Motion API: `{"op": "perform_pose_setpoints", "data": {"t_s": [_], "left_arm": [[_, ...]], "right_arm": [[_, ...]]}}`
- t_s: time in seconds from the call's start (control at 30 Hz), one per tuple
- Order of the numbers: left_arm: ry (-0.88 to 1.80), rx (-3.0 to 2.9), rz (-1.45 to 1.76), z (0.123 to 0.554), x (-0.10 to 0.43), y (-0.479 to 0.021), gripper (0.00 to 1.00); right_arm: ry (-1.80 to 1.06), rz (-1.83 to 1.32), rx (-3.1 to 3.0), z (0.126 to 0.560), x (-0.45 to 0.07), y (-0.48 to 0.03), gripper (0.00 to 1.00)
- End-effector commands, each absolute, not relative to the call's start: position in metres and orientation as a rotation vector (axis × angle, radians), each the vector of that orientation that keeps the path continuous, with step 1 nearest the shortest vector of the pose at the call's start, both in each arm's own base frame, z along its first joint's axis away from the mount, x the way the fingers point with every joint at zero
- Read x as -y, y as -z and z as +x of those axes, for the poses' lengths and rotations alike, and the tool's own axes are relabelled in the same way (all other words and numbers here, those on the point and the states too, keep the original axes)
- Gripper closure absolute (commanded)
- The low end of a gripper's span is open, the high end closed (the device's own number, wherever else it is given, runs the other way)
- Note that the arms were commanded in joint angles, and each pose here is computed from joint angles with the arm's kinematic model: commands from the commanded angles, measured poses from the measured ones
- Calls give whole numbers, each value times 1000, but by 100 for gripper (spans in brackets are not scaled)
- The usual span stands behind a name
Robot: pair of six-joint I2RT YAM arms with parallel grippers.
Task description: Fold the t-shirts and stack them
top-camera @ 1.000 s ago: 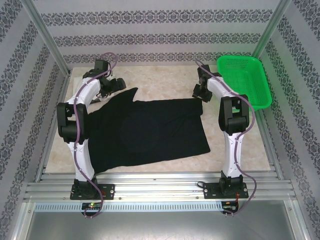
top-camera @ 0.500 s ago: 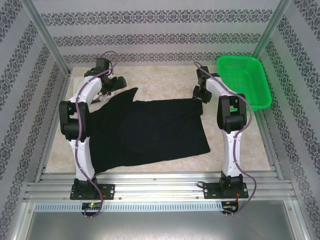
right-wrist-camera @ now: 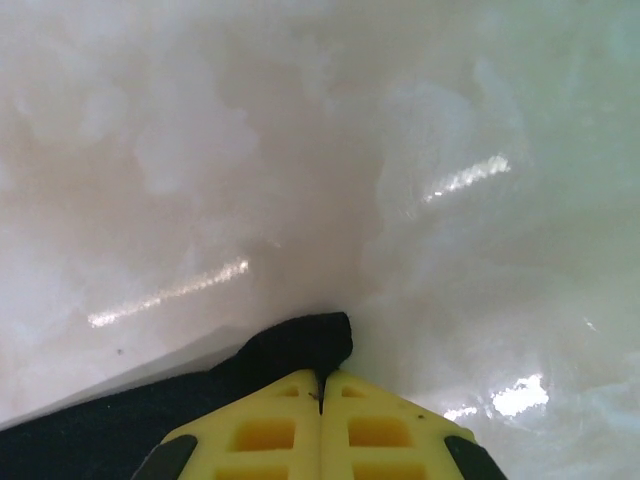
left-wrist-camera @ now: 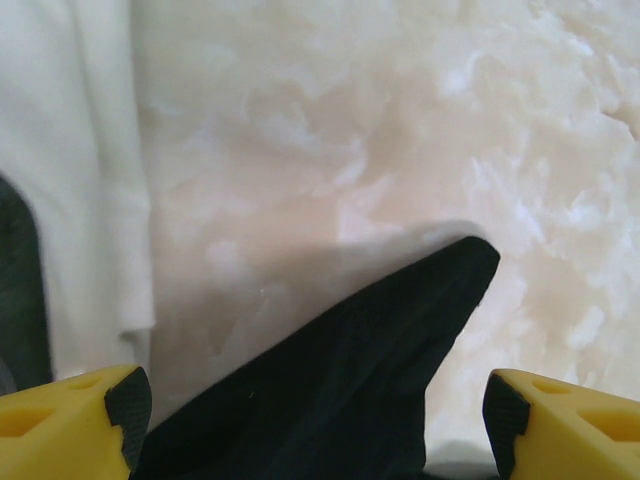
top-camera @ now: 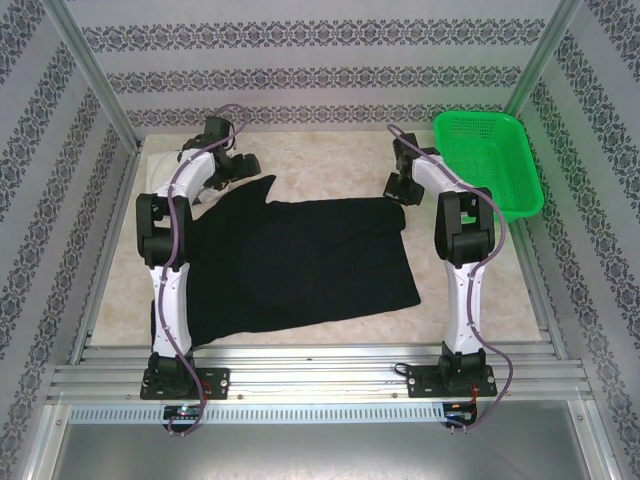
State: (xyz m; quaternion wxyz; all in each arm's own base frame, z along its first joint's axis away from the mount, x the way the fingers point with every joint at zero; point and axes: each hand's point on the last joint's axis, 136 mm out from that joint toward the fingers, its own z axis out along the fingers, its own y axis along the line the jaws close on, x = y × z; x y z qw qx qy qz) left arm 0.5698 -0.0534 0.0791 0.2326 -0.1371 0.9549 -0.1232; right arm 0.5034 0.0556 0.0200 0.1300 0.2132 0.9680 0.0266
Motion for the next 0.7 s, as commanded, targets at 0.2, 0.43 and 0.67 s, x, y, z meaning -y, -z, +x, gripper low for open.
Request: {"op": "perform_pose_setpoints", "data": {"t_s": [0.2,0.43,0.67], "left_arm": [[184,-2722,-449,570,51,-44,16],[211,-2785,-393,564,81,-23,34],[195,-2728,-368,576,76,-44,81]], "right_arm": [[-140,554,-2816,483,-79,-42,100],[-151,546,-2809,465,-82,-53,100],[-170,523,-2801,460,-81,-57,100]]}}
